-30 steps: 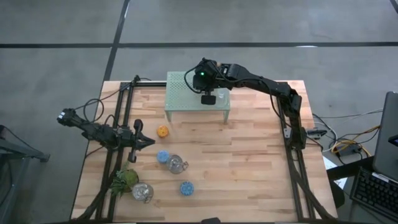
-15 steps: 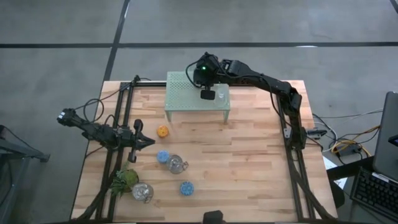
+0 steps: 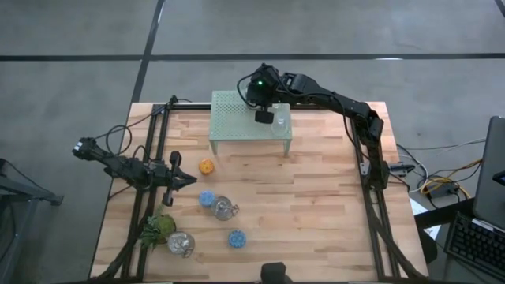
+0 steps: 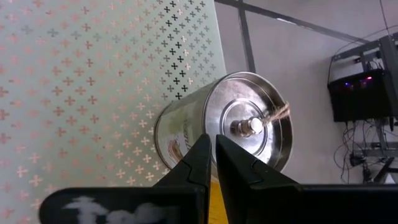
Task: Pick & Place candle stick holders
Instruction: Adjust the green scented candle on the shelf, then put the top brown scented candle on the shelf
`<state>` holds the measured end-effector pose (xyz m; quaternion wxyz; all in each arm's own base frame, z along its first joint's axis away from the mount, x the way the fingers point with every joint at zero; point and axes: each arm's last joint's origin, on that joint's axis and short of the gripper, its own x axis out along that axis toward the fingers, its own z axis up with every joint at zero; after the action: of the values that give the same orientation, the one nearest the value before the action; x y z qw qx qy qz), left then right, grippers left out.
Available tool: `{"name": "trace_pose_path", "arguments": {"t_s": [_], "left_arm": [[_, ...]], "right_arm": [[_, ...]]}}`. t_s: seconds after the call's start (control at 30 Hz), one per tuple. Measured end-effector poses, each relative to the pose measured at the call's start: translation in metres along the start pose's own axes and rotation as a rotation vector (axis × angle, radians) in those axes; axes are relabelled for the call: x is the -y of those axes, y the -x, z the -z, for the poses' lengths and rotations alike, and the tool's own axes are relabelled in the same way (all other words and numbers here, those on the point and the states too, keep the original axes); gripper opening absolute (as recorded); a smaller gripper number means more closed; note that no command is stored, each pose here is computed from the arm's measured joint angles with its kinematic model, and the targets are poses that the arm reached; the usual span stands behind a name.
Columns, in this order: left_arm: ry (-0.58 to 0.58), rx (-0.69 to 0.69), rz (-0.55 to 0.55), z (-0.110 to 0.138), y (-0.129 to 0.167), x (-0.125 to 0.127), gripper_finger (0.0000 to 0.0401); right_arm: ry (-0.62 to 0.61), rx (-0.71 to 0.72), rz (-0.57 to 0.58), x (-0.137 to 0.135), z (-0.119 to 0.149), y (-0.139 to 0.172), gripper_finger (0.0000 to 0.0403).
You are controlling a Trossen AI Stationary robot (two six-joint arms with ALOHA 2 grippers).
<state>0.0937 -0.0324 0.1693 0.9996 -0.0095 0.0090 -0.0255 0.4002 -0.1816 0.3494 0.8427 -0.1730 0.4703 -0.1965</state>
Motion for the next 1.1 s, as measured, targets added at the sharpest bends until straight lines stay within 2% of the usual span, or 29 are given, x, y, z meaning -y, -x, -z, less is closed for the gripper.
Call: {"name": "trace_pose_path", "arguments": {"t_s": [0.53,0.83,0.9,1.1], "left_arm": [[0.000,0.000,0.000,0.000,0.000,0.000,0.0030],[0.000,0.000,0.000,0.000,0.000,0.000,0.0030],[0.000,0.000,0.000,0.000,0.000,0.000,0.0030],[0.000,0.000,0.000,0.000,0.000,0.000,0.0030]], "right_arm": [[-0.006,-0.009,0.026,0.002,0.001,0.001,0.0017],[-0.026,0.061,0.026,-0.002,-0.014,0.025,0.0018],[-0.040,0.087,-0.024,-0.007,-0.019,0.032,0.0018],[-0.094,0.183,-0.319,-0.043,-0.033,0.050,0.0026]]}}
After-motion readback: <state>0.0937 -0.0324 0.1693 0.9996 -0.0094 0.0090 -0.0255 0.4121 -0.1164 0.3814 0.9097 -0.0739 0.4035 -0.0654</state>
